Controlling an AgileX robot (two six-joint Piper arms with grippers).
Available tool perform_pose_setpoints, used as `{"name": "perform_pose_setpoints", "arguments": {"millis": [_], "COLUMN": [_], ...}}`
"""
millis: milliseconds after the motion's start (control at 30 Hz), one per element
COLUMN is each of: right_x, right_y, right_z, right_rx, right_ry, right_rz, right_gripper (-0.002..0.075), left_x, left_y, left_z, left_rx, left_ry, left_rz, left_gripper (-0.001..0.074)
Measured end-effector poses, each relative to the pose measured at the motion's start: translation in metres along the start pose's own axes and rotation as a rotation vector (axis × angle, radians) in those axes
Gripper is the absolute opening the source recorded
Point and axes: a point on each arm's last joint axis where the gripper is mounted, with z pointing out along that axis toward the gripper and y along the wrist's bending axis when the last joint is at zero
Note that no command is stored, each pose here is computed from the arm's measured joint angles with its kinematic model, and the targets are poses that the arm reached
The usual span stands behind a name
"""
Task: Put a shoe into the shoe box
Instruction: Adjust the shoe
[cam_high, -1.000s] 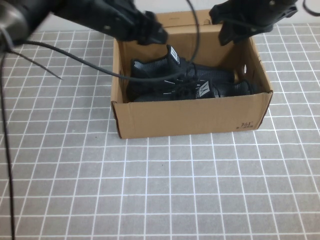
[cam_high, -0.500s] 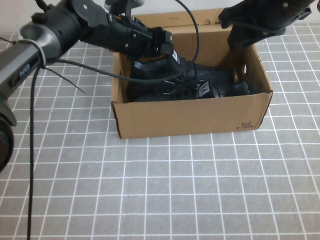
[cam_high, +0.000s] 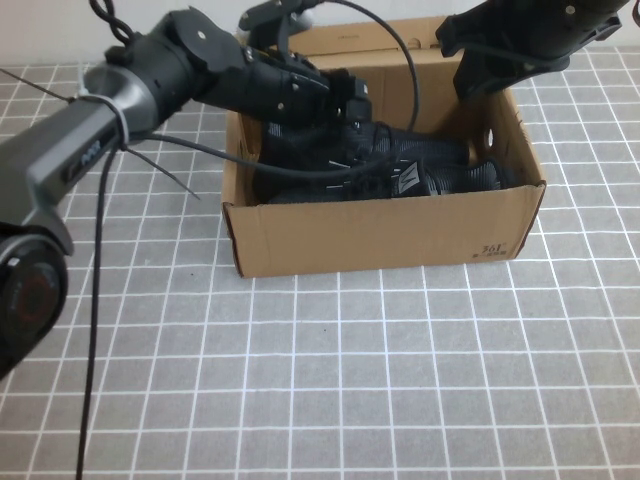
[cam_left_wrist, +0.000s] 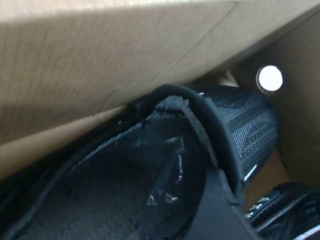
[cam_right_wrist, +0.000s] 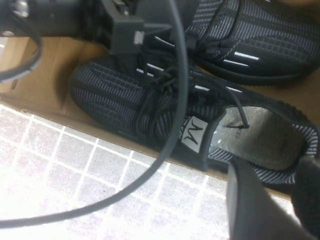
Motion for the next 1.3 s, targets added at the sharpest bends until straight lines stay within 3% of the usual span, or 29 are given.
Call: {"name": "perform_pose_setpoints", "arguments": {"millis": [333,500,633,767,867,1300], "right_x": [0.0,0.0,0.0,0.0,0.0,0.0], "right_y": [0.0,0.0,0.0,0.0,0.0,0.0], "right_z": [0.0,0.0,0.0,0.0,0.0,0.0], "right_rx": [0.0,0.0,0.0,0.0,0.0,0.0], "right_ry": [0.0,0.0,0.0,0.0,0.0,0.0], "right_rz": [0.0,0.0,0.0,0.0,0.0,0.0], "right_gripper": [0.019,0.019,0.019,0.019,0.019,0.0189], "left_x": [0.011,0.009,0.008,0.007,0.005,-0.005], "left_y": [0.009,0.011,0.013,0.014,0.012,-0.001], "left_z": [0.018,0.02,0.022,0.023,0.023,0.016], "left_rx": [-0.008,-0.022,-0.03,-0.033,-0.022,0.06], "left_ry": [0.028,-0.007,-0.027,-0.045,-0.055,-0.056], "left_rz": [-0.053,-0.065,-0.057,-0.028,-0.003,0.1], "left_gripper": [0.0359,0.032,0.0225,0.0057,0.0016,0.0001]}}
